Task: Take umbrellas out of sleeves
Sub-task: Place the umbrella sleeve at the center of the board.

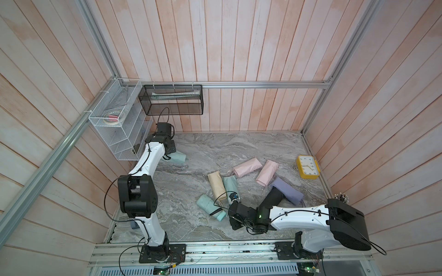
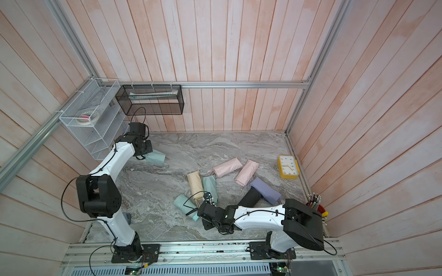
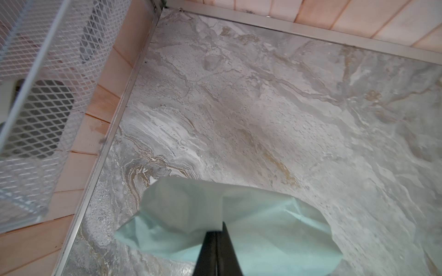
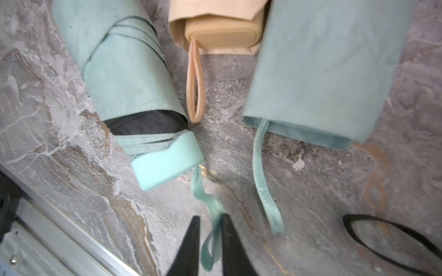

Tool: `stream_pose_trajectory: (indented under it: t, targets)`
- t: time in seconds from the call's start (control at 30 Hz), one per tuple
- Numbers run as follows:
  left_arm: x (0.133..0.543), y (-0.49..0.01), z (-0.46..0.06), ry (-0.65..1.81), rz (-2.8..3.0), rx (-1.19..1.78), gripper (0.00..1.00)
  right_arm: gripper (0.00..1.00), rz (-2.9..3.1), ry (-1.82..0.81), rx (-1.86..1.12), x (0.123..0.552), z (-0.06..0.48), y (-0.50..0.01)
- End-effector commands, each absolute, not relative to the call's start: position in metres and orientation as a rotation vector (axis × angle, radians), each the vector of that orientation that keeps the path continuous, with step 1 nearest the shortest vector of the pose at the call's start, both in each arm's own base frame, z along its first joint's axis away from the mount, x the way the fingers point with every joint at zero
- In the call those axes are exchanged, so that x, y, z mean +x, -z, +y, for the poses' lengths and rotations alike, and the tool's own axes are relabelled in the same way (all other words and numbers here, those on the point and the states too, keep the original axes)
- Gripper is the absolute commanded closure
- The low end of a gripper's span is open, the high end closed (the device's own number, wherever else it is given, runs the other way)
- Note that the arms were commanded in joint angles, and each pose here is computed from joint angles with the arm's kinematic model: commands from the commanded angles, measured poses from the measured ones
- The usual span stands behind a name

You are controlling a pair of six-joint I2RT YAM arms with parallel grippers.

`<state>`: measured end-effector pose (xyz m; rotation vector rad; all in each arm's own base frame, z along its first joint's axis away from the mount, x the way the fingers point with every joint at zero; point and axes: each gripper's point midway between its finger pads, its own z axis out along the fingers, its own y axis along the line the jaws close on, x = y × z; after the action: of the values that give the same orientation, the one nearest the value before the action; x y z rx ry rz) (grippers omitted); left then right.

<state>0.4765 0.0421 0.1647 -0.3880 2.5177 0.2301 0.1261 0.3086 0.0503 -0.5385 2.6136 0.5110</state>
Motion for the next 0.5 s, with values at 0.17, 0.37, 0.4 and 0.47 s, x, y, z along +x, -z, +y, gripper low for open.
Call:
stream_pose_trajectory:
  t: [0.17, 0.37, 0.4, 0.47]
  targets:
    - [0.440, -0.157, 0.003, 0.059, 2.542, -0.400, 0.45, 0.63, 2.566, -0.623, -0.543, 0.124, 0.318, -0.065]
    - [0.380, -0.159, -0.041, 0.316, 2.530, -0.353, 0.44, 0.46, 2.557, -0.727, -0.525, 0.126, 0.334, -0.067]
    - [0.371, -0.160, -0.049, 0.361, 2.521, -0.348, 0.43, 0.46, 2.561, -0.729, -0.519, 0.128, 0.335, -0.066]
    - [0.352, -0.164, -0.062, 0.458, 2.497, -0.343, 0.43, 0.46, 2.579, -0.738, -0.514, 0.132, 0.338, -0.062]
